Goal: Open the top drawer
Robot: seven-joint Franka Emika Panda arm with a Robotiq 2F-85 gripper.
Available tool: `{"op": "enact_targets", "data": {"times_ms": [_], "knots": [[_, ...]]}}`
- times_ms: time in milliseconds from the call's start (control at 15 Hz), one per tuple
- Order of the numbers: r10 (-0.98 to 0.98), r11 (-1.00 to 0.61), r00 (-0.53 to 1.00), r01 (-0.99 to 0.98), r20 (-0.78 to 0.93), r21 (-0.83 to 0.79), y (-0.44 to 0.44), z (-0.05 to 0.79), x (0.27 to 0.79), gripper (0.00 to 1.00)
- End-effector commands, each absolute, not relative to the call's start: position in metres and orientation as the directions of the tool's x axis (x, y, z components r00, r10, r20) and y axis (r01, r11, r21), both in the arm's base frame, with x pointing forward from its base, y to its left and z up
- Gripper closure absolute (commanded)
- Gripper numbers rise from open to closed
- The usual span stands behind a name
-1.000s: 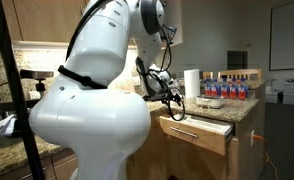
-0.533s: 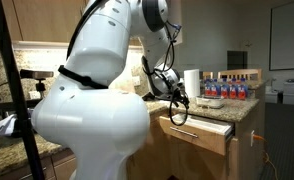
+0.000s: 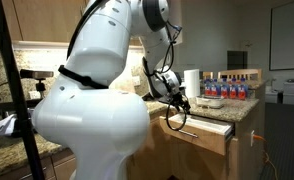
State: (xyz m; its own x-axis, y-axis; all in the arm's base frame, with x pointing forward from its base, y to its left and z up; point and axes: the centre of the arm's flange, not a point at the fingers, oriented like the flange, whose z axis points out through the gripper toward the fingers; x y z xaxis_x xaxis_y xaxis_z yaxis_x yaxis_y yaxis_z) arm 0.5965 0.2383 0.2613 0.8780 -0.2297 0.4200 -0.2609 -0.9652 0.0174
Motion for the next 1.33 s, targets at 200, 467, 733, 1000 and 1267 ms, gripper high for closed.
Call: {"op": "enact_targets", "data": {"times_ms": [200, 467, 733, 1000, 1267], "knots": [[-0.223, -0.966, 0.879, -0.259, 0.421, 0.03, 0.235, 0.259, 0.599, 0.0], [-0.2, -0.967, 0.893, -0.246, 0.403, 0.064, 0.215, 0.253, 0.6, 0.0], [-0.076, -0.991, 0.951, -0.106, 0.301, 0.084, 0.203, 0.239, 0.611, 0.0], [0.036, -0.997, 0.98, 0.022, 0.197, 0.071, 0.201, 0.22, 0.613, 0.0], [0.061, -0.997, 0.982, 0.05, 0.179, 0.062, 0.187, 0.215, 0.624, 0.0]]}}
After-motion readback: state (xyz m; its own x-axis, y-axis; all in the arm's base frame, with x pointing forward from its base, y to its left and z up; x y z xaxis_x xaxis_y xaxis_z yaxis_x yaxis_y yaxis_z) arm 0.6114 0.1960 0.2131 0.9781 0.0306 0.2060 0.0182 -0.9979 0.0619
